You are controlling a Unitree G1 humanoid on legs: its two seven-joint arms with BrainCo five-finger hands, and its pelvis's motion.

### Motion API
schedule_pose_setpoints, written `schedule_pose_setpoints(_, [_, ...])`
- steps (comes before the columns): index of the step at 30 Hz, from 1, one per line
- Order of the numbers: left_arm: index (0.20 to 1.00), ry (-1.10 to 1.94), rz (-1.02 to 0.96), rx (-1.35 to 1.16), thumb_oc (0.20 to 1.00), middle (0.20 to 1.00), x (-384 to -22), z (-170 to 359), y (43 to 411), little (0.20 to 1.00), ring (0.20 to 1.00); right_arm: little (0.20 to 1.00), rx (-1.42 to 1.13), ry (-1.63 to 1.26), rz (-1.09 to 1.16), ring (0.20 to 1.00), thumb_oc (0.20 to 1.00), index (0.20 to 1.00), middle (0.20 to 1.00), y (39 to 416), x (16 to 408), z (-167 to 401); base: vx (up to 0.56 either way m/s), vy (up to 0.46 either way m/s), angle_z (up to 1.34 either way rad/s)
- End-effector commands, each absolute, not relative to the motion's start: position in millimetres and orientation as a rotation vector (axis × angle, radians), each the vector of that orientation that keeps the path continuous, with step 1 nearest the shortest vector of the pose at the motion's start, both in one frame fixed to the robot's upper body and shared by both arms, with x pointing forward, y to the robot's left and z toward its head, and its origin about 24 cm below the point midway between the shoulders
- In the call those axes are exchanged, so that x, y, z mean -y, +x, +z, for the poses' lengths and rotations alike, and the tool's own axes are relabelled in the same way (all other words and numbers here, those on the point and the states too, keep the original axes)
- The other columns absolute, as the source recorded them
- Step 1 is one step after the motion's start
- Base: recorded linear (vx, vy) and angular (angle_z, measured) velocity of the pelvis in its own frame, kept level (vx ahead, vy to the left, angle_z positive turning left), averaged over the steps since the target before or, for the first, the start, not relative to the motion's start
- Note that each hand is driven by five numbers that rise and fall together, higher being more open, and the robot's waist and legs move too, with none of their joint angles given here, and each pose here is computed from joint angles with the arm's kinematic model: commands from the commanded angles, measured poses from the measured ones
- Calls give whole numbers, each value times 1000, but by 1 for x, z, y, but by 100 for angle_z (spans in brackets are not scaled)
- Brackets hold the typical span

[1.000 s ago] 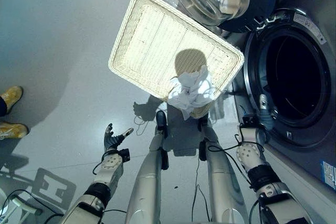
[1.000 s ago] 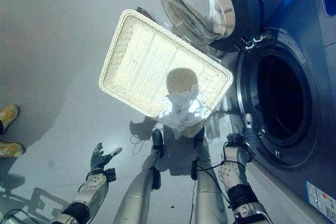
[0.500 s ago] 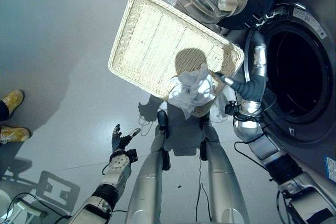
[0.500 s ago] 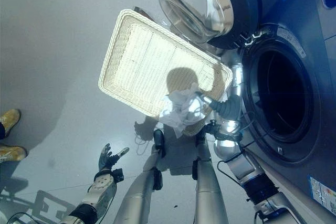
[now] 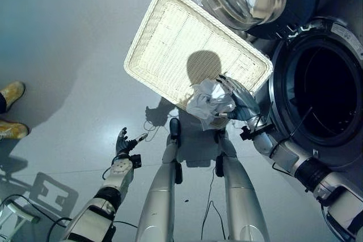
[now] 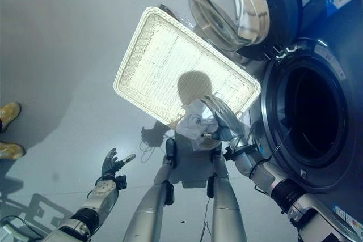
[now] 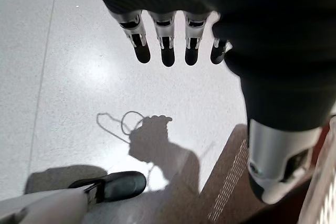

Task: Put the clothes into the washing machine.

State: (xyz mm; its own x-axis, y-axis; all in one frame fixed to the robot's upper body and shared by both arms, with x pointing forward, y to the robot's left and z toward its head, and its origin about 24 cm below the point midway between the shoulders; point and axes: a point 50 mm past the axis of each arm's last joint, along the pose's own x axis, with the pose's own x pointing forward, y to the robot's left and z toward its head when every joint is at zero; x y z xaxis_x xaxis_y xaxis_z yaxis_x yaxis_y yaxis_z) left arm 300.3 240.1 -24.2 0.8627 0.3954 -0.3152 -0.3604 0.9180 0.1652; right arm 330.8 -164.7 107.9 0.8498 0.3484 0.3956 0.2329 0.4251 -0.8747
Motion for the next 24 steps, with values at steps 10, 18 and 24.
schedule_pose_setpoints(10, [1000,168,347,-373,1000,1000,-236,-12,317,1000,1000,1000,-47,-1557,-61,1000,1000,1000,1000,375,213,81,5,-63,13])
schedule_pose_setpoints(18, [1000,181,274,-337,1000,1000,-214,-4,327,1000,1000,1000,-420,-1682,-13,1000,1000,1000,1000,379,231,69,16,-50,12])
schedule_pose_setpoints(24, [1000,185,257,-329,1000,1000,-203,0,331,1000,1000,790,-553,-1635,149,790,790,790,790,374,225,52,22,-19,7])
